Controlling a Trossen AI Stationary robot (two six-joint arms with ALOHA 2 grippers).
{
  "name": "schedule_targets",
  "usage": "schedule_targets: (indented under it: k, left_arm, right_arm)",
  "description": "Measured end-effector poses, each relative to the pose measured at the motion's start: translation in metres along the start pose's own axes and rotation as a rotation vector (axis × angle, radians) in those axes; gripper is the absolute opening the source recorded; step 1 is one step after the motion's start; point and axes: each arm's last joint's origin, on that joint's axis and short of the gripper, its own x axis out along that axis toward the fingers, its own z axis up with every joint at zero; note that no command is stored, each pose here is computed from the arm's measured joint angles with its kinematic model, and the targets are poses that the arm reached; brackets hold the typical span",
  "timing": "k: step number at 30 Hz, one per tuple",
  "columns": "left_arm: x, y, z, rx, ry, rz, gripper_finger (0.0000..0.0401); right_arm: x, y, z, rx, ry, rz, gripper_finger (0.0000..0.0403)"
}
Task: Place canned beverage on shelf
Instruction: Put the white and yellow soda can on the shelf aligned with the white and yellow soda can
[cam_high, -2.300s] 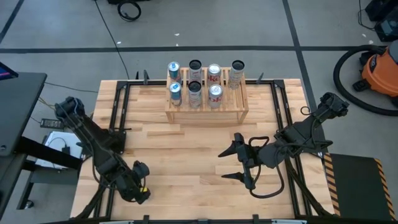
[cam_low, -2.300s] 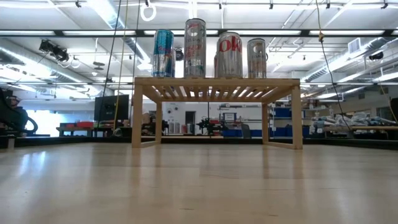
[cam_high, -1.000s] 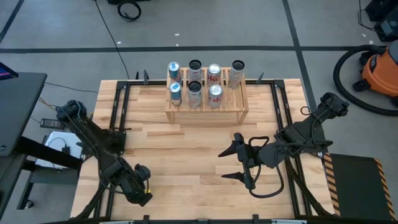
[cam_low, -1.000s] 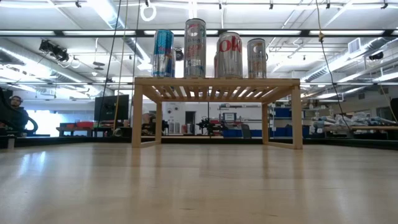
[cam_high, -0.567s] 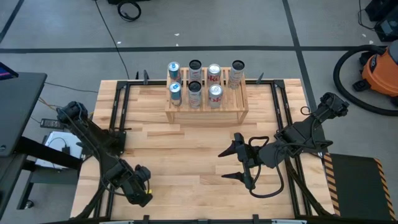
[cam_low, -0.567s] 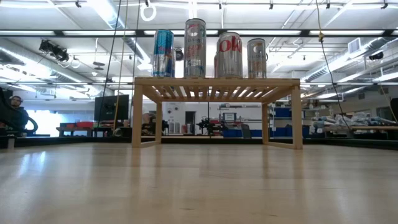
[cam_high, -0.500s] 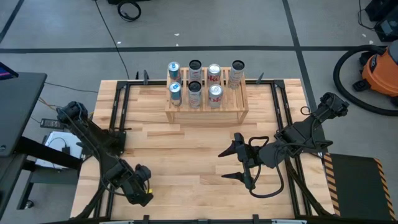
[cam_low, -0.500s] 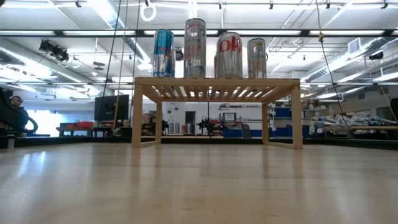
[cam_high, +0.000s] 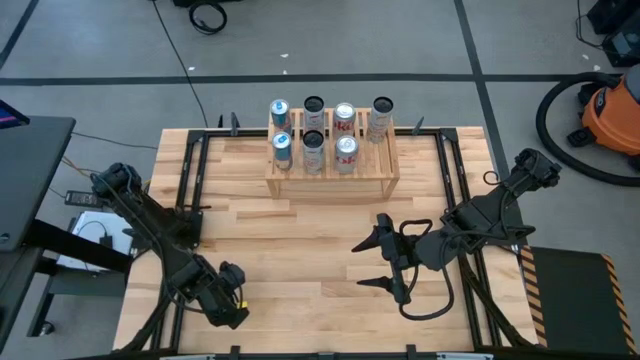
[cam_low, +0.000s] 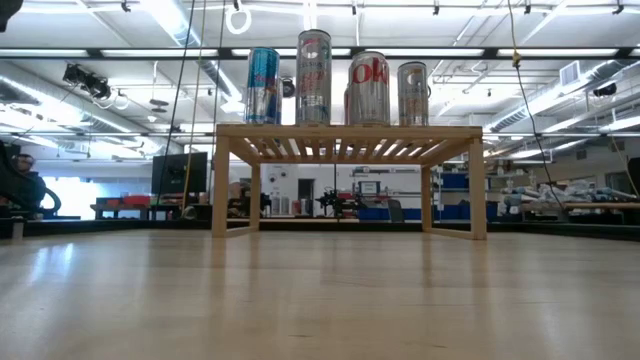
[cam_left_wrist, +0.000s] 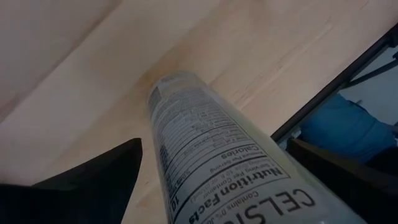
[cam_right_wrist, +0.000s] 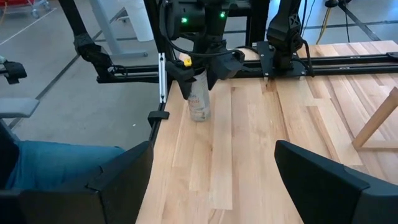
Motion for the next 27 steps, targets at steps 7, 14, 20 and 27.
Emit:
schedule_targets:
  k: [7,14,20,27]
  left_arm:
    - [-0.0002,0.0000,-0.0013,0.007,0.045,0.006,0.0362]
    - [0.0005,-0.0005,-0.0015,0.056,0.049,-0.001,0.0299]
    - [0.0005,-0.0012,0.0010,0.094,0.050,-0.005,0.0260]
    - [0.0005,-0.0016,0.0012,0.095,0.044,-0.010,0.0282]
  right_arm:
    - [0.0000,0.0000,0.0000,0.000,0.000,0.000,0.0345]
    - [0.0000,-0.0004,0.0002,0.000,-0.004,-0.010,0.0345]
    - [0.0000,-0.0010,0.0004,0.000,-0.011,-0.031,0.0345]
    - [0.0000,-0.0010,0.0004,0.000,-0.012,-0.032,0.0345]
